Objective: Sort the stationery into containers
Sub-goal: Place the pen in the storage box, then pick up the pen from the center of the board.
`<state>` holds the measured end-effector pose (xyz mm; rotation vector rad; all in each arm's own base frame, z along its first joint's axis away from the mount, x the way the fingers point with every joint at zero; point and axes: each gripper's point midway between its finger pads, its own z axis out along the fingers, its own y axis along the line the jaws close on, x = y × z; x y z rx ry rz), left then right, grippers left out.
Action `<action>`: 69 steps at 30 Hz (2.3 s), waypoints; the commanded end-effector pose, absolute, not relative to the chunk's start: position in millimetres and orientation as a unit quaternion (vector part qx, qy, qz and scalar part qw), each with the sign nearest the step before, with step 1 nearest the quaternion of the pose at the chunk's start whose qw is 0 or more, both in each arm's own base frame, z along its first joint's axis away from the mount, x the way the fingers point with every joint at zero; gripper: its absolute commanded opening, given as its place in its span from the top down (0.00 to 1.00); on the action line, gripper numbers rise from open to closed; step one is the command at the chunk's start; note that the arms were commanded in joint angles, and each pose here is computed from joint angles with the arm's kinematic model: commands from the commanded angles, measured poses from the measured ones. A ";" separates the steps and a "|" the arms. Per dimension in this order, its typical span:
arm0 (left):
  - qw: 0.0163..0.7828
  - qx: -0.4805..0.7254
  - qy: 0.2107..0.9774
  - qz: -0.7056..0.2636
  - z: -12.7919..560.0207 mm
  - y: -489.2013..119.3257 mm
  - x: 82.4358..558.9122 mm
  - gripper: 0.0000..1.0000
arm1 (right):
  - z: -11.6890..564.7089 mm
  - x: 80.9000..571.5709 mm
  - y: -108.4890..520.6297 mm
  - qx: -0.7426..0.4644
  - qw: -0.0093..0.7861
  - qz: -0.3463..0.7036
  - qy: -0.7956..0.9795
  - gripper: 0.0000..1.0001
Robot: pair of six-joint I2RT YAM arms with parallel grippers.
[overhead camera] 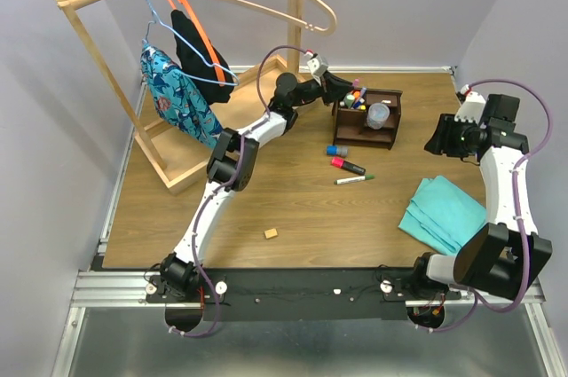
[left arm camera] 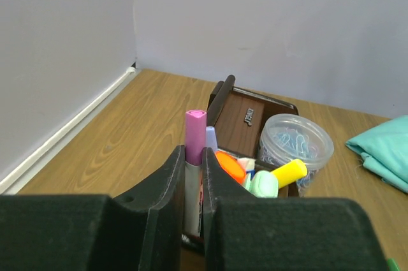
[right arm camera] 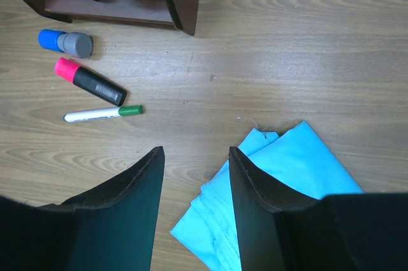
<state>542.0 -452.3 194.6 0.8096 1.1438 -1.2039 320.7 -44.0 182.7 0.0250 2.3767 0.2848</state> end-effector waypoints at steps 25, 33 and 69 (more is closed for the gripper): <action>0.430 0.571 0.584 -0.385 195.9 -439.0 331.7 0.44 | 209.6 299.3 -20.1 0.023 0.445 0.143 0.884 0.46; 0.333 0.618 0.645 -0.302 125.1 -447.6 317.7 0.48 | 200.7 289.2 -16.9 0.028 0.432 0.145 0.889 0.46; 0.274 0.625 0.665 -0.304 37.5 -503.1 323.6 0.53 | 200.9 280.2 -19.3 0.033 0.428 0.131 0.893 0.47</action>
